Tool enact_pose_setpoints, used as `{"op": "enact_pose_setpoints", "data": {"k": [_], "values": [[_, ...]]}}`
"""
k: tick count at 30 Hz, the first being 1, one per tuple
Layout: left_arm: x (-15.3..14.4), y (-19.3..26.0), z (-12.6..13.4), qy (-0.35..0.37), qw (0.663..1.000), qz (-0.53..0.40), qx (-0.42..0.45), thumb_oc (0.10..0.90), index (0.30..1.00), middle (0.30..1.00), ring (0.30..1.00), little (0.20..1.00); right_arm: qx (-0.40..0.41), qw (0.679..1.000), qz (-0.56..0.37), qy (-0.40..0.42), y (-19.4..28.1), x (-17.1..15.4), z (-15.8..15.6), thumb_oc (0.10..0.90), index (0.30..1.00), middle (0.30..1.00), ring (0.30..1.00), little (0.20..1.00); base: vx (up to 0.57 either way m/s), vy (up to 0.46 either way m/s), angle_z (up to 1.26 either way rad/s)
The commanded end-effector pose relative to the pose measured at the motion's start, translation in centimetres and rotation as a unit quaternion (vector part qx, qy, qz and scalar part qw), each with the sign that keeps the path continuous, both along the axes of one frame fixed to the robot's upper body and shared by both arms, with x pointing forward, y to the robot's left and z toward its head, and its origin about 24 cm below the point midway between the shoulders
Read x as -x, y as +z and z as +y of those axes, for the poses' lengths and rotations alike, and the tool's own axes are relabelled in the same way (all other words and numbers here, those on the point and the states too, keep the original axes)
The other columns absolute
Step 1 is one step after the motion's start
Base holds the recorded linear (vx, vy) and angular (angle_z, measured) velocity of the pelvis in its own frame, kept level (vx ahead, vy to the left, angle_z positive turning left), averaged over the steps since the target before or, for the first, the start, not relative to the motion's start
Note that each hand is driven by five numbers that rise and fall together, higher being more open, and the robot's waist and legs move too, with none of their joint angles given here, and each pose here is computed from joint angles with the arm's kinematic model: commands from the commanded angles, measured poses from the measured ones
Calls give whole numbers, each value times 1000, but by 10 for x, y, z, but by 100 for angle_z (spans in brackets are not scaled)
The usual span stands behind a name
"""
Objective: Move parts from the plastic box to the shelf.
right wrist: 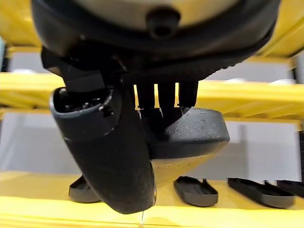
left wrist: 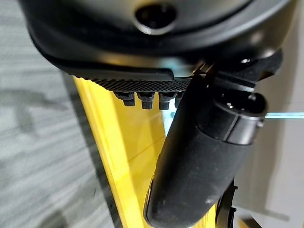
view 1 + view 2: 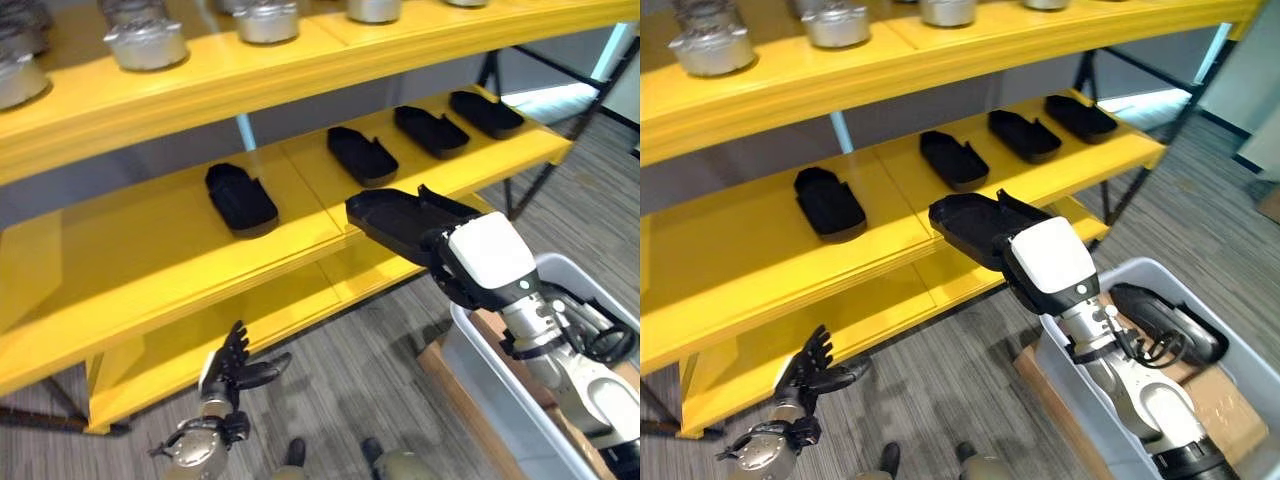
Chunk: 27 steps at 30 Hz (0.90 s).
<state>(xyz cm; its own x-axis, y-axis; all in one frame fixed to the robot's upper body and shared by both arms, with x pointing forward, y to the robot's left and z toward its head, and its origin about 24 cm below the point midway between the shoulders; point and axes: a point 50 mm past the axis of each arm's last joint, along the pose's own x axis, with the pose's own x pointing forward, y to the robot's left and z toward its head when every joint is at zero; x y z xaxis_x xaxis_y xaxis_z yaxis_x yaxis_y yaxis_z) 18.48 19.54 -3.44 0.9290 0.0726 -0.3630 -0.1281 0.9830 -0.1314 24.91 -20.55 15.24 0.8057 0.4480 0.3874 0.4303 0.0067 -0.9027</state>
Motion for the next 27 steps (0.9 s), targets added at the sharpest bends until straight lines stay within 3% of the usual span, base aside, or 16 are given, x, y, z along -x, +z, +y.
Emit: {"op": "enact_pose_setpoints", "data": {"k": [1, 15, 25, 27], "values": [[-30, 49, 10, -12, 990, -137, -26, 900, 1000, 1000, 1000, 1000, -60, 982, -172, 57, 72, 5, 11, 400, 300, 300, 300, 300, 97, -102, 23], [-37, 54, 7, -3, 990, -143, -3, 900, 1000, 1000, 1000, 1000, -79, 965, -242, 71, 90, 13, 10, 400, 300, 300, 300, 300, -8, -37, 26], [-33, 49, 6, -11, 990, -137, -10, 900, 1000, 1000, 1000, 1000, -77, 962, -261, 38, 92, 19, -2, 400, 300, 300, 300, 300, 188, 221, 20], [-37, 56, 10, -12, 988, -153, -25, 900, 1000, 1000, 1000, 1000, -92, 955, -277, 51, 95, 18, 8, 400, 300, 300, 300, 300, 240, 333, -28]]}}
